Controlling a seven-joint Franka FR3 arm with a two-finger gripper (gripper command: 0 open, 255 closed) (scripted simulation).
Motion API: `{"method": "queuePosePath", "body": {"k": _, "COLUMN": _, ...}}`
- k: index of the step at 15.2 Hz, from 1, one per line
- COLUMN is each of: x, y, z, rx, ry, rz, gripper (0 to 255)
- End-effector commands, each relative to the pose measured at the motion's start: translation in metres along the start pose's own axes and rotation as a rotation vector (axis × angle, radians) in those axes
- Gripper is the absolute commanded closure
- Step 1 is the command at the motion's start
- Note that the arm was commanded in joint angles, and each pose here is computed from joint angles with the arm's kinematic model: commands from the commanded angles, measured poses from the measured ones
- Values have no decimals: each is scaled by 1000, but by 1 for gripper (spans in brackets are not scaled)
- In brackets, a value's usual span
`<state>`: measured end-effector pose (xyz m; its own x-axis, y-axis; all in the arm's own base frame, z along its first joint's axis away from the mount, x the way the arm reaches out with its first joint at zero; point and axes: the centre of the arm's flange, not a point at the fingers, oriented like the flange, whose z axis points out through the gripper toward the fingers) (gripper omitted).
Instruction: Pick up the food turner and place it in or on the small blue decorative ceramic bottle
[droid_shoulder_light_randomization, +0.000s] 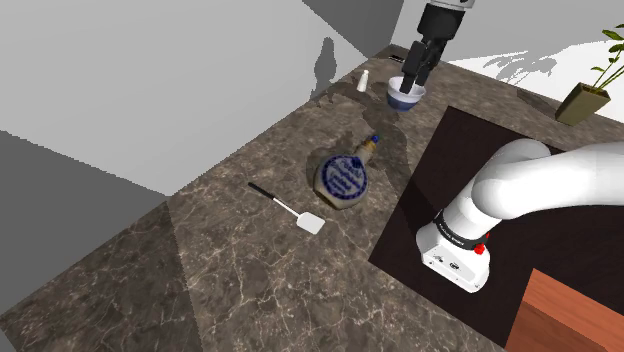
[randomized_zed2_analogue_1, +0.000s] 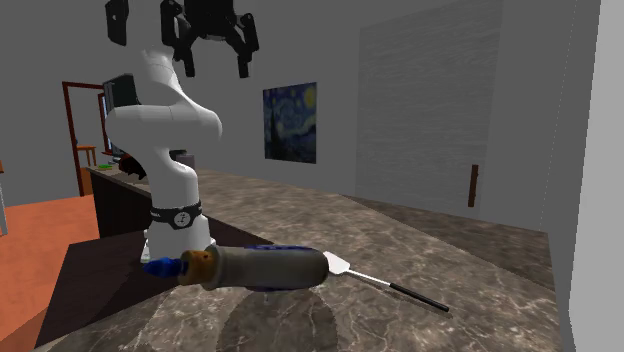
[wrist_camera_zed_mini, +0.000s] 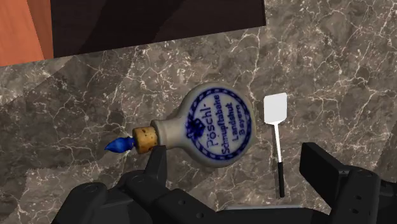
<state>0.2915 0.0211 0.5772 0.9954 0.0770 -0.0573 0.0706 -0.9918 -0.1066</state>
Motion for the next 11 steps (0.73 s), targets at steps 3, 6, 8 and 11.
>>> {"method": "queuePosePath", "body": {"k": 3, "x": 9, "y": -13, "z": 21, "rx": -6, "ry": 7, "rz": -8, "gripper": 0}}
{"method": "queuePosePath", "body": {"k": 6, "x": 23, "y": -33, "z": 53, "rx": -15, "ry": 17, "rz": -20, "gripper": 0}}
{"method": "queuePosePath", "body": {"k": 8, "x": 32, "y": -46, "z": 74, "rx": -21, "ry": 23, "rz": -28, "gripper": 0}}
{"method": "queuePosePath", "body": {"k": 11, "x": 46, "y": -65, "z": 106, "rx": -30, "ry": 33, "rz": -40, "gripper": 0}}
